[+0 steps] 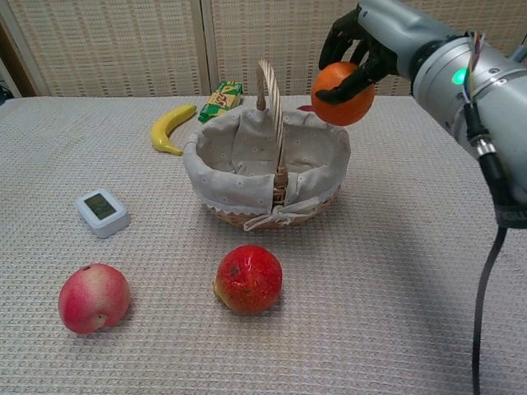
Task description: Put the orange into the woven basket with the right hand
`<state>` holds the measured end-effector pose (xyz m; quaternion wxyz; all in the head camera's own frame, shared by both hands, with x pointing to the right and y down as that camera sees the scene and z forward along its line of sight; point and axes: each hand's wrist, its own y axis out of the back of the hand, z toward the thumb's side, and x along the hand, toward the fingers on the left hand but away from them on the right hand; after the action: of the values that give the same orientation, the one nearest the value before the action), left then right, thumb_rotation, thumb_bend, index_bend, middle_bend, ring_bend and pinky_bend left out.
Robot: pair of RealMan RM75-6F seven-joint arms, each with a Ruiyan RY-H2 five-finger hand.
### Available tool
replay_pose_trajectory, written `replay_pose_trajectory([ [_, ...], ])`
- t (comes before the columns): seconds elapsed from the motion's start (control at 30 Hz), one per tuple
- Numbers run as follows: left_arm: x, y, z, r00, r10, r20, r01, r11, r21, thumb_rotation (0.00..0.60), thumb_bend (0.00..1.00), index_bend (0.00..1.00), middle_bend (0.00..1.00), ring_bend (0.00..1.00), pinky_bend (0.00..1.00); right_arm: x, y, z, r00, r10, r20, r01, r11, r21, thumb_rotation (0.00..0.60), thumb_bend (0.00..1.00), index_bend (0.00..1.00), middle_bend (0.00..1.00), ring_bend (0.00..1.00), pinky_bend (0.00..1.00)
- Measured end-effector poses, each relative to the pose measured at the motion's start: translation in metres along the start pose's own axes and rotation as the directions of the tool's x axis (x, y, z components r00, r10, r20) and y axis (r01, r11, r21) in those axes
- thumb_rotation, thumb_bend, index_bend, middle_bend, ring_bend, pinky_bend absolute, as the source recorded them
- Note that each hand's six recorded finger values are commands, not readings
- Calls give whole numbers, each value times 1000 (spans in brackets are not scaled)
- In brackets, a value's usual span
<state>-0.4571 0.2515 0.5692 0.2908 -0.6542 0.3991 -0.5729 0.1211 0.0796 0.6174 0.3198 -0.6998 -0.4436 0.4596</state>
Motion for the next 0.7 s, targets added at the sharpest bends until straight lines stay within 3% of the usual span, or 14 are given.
replay_pose_trajectory([
  [0.13,0,0,0,1000,-1,0,1,1000,-4,600,330,0,0,0,103,-4,-18,21,1000,25,-9,-25,1000,7,600,315,780,609,553,681],
  [0.2,-1,0,-1,1000,-2,-3,2,1000,-8,600,330,0,0,0,103,-5,-27,24,999,40,-4,-40,999,13,600,315,678,569,477,628],
  [0.27,-1,1,-2,1000,-3,-5,2,1000,-11,600,331,0,0,0,104,-4,-38,25,998,66,2,-66,997,31,600,302,555,396,284,504],
  [0.37,-1,1,-2,1000,-4,-5,4,1000,-15,600,332,0,0,0,103,-1,-48,23,995,101,7,-101,993,64,600,214,545,118,48,320],
  [0.47,-1,0,-2,1000,-9,-2,9,1000,-16,600,331,0,0,0,104,-1,-50,18,993,112,19,-114,990,79,600,145,556,2,0,196],
  [0.7,0,-1,0,1000,-9,4,9,1000,-12,600,332,0,0,0,104,-4,-38,9,995,91,38,-94,992,86,600,115,577,0,0,135],
])
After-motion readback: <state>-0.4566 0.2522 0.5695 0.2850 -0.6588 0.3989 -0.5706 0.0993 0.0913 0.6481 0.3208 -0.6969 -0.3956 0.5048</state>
